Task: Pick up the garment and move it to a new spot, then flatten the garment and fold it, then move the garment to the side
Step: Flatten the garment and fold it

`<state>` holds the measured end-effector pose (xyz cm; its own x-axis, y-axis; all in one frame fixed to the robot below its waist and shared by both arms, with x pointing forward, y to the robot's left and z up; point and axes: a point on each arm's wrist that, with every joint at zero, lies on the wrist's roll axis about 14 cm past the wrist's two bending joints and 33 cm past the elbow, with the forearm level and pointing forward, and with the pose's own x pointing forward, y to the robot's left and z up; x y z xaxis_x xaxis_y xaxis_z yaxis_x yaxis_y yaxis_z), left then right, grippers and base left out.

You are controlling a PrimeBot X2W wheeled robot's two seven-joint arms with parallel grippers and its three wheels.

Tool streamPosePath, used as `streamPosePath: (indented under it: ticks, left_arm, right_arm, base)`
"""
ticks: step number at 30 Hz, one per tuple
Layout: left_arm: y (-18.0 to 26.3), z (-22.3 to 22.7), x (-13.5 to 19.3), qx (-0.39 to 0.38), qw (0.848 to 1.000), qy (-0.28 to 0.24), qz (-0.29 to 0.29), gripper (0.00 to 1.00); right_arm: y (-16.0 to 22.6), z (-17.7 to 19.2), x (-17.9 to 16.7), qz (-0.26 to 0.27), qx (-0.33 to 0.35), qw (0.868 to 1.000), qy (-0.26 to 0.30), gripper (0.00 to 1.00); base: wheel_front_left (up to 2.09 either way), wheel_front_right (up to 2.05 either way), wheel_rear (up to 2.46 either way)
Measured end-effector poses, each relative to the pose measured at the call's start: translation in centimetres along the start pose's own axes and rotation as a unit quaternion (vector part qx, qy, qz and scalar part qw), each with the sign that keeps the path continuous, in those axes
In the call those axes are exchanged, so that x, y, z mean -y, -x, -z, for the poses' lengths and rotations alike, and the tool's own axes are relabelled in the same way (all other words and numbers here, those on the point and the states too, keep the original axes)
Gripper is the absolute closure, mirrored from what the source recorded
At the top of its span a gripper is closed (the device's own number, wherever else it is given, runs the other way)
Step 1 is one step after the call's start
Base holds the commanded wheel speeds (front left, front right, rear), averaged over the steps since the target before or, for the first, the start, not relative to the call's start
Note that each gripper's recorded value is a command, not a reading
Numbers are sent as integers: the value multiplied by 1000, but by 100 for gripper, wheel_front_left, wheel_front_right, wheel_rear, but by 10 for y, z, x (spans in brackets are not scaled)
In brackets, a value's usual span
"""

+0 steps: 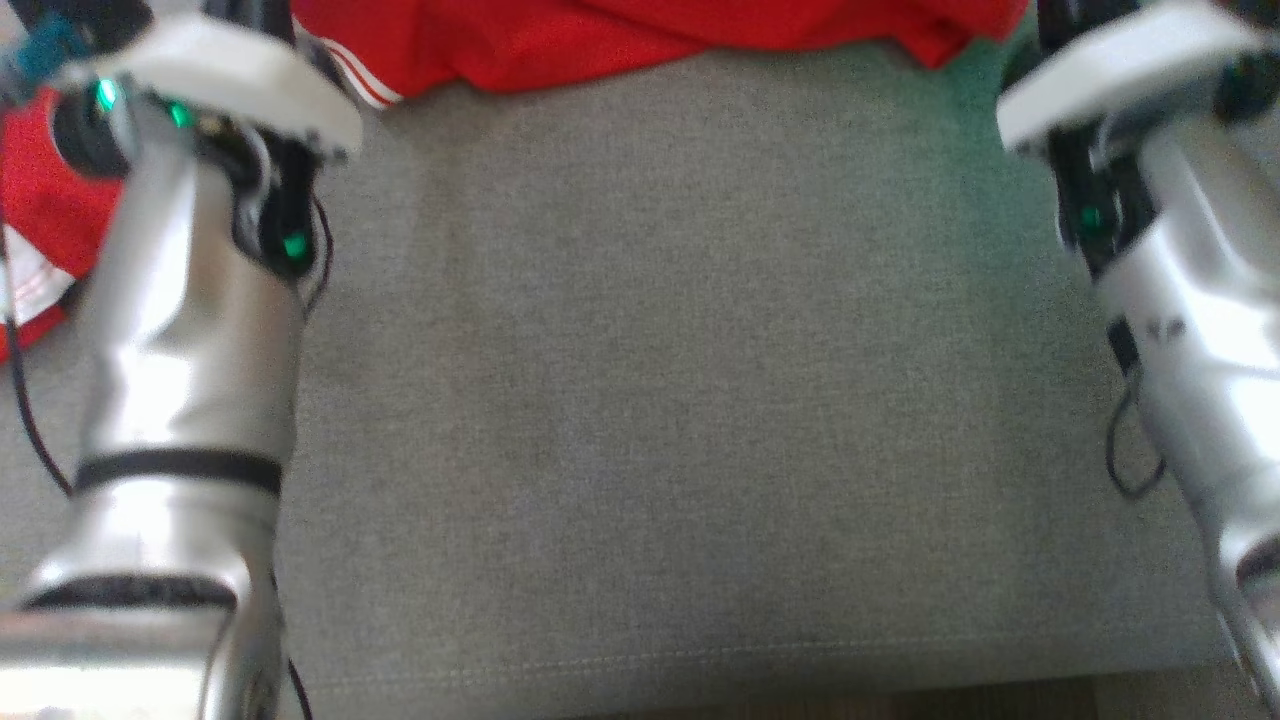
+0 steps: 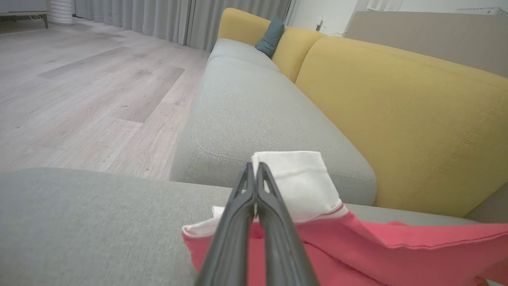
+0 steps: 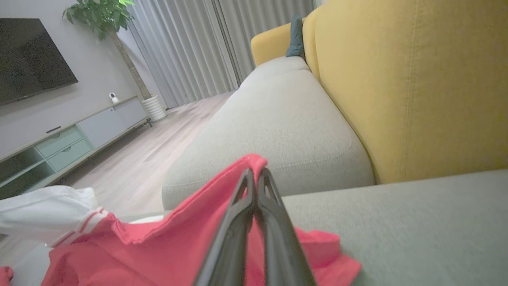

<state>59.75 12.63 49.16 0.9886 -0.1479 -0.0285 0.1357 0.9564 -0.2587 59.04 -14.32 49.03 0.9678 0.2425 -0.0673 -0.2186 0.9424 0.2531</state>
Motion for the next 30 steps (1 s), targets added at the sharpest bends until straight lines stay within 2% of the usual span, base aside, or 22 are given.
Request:
streamPosePath:
  ticks: [5,12,18,30]
  left_arm:
    - [45,15,-10,-5,1000,9,-14,100]
    - [125,39,-18,-20,999,-5,-26,100]
    - [175,44,-17,-26,999,-22,-33,100]
    - [278,44,-8,-103,992,-30,-64,100]
  right_arm:
    - [43,30,2,1,-28,1000,-12,100]
    - [115,75,4,18,-78,996,-38,100]
    - [155,85,1,25,-95,994,-44,100]
    - [252,100,3,64,-142,987,-44,100]
  base:
    - [0,0,0]
    - [0,0,0]
    - [0,0,0]
    - [0,0,0]
